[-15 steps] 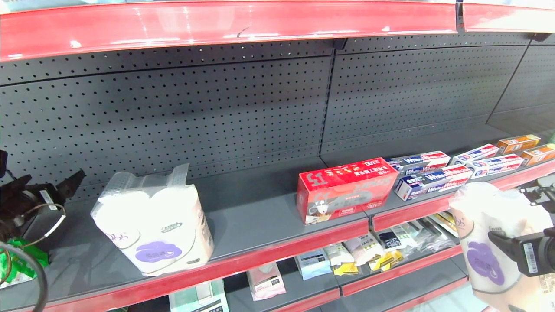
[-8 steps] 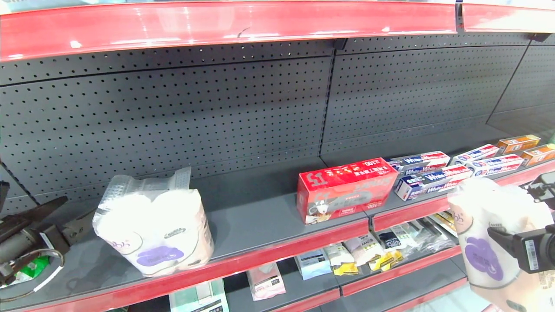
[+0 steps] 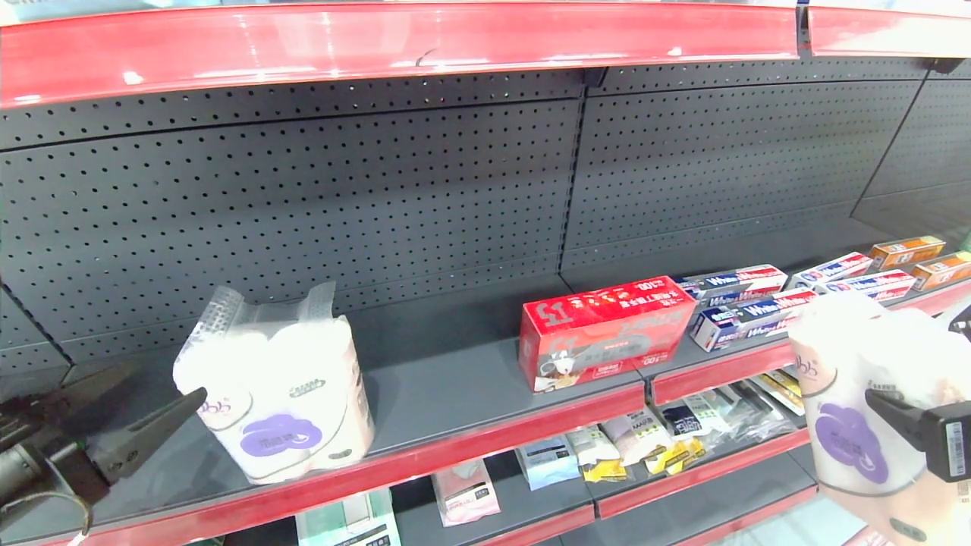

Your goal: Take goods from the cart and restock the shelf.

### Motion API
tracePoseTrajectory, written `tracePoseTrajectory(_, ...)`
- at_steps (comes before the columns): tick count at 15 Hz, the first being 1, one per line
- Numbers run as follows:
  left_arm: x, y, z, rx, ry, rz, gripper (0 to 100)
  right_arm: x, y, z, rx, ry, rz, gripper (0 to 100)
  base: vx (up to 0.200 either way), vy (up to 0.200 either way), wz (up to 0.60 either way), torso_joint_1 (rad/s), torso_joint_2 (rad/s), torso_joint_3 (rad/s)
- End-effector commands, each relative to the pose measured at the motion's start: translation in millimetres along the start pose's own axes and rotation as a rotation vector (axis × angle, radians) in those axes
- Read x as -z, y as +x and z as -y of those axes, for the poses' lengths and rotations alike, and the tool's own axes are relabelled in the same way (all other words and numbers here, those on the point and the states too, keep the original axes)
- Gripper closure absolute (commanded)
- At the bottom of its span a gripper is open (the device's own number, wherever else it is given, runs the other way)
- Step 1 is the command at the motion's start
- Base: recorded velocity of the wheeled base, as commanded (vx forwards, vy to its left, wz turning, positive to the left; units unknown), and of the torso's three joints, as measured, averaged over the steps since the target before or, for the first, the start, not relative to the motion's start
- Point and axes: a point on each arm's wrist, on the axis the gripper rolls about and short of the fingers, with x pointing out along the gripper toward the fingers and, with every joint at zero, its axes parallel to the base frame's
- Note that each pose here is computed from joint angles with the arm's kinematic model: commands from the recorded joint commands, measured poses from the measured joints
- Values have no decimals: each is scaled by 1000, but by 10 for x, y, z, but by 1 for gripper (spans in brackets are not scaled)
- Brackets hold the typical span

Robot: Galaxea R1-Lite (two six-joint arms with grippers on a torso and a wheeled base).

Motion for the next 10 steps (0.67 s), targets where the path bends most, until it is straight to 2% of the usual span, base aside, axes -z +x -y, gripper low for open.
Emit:
tracePoseTrajectory(1,-55,-271,299,50,32,30,0,-2,-53,22,9,9,23,100,0,0,0,0,0,0)
tracePoseTrajectory(3,-25,-382,396,58,6,2,0,2,-65,27,11,11,27,100,0,0,0,0,0,0)
tracePoseTrajectory(5,-15,-513,516,77,7,12,0,-2,-65,30,13,12,28,100,0,0,0,0,0,0)
tracePoseTrajectory(7,-24,-642,630,102,-8,18,0,2,-61,28,12,11,25,100,0,0,0,0,0,0)
tracePoseTrajectory(10,-21,-775,743,102,-26,-1,0,4,-48,24,11,11,19,100,0,0,0,0,0,0)
